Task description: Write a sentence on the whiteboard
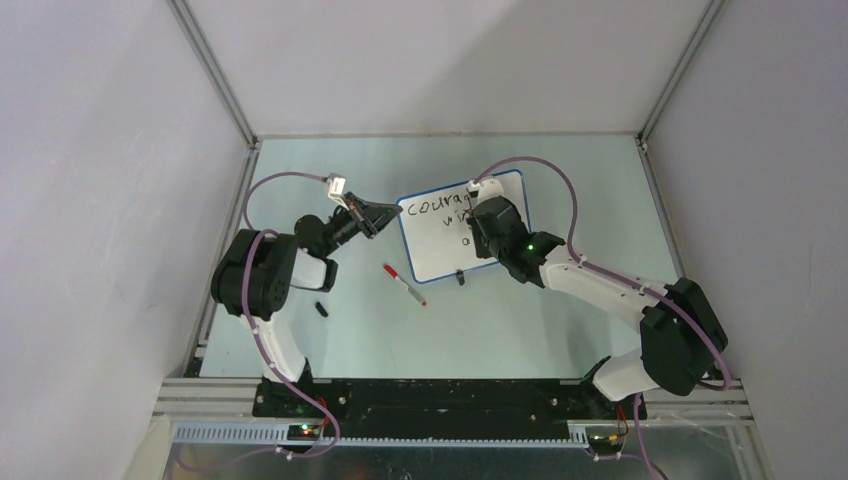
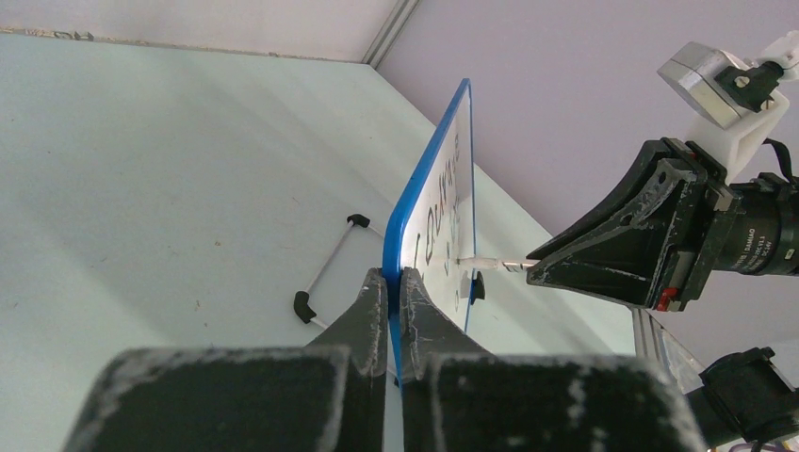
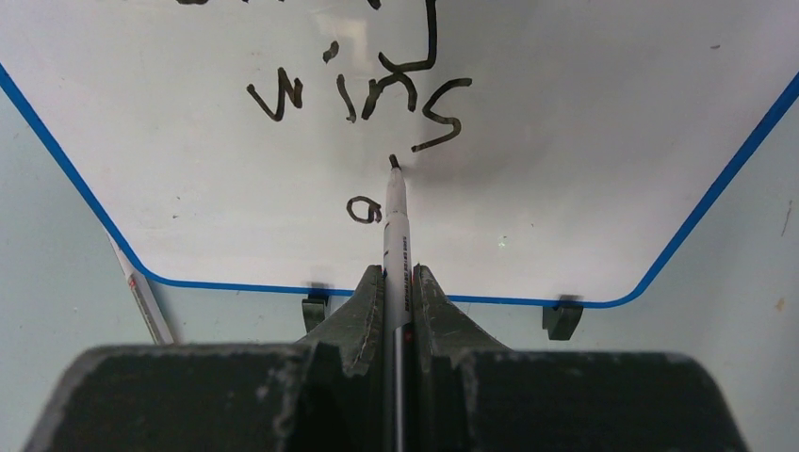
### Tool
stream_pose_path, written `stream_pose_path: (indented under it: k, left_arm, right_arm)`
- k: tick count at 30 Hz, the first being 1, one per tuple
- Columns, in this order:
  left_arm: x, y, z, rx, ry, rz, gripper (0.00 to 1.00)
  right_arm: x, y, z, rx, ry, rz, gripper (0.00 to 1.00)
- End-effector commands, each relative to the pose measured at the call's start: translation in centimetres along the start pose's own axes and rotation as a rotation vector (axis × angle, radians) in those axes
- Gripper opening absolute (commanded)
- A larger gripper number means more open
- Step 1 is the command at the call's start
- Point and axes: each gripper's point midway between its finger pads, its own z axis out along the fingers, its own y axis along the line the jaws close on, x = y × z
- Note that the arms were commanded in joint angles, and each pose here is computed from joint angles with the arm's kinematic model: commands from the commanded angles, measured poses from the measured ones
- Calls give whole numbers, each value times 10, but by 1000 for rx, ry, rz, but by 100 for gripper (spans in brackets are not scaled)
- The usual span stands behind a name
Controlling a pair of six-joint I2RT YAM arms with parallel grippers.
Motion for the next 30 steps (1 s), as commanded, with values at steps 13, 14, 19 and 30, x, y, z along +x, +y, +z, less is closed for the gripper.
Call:
stream_pose_path:
  k: [13, 14, 19, 30]
  left_arm:
    - [-3, -9, -1, 41, -1, 78, 0]
    - [-3, -9, -1, 41, -1, 78, 0]
    - [-3, -10, -1, 41, -3, 78, 0]
    - [-3, -9, 0, 42, -1, 77, 0]
  right_arm:
    - [12, 2, -5, 11, 25, 5, 0]
    - [14, 2, -6, 9, 27, 5, 0]
    - [18, 3, -7, 5, 35, -1, 0]
    - [20, 5, -11, 5, 40, -17, 0]
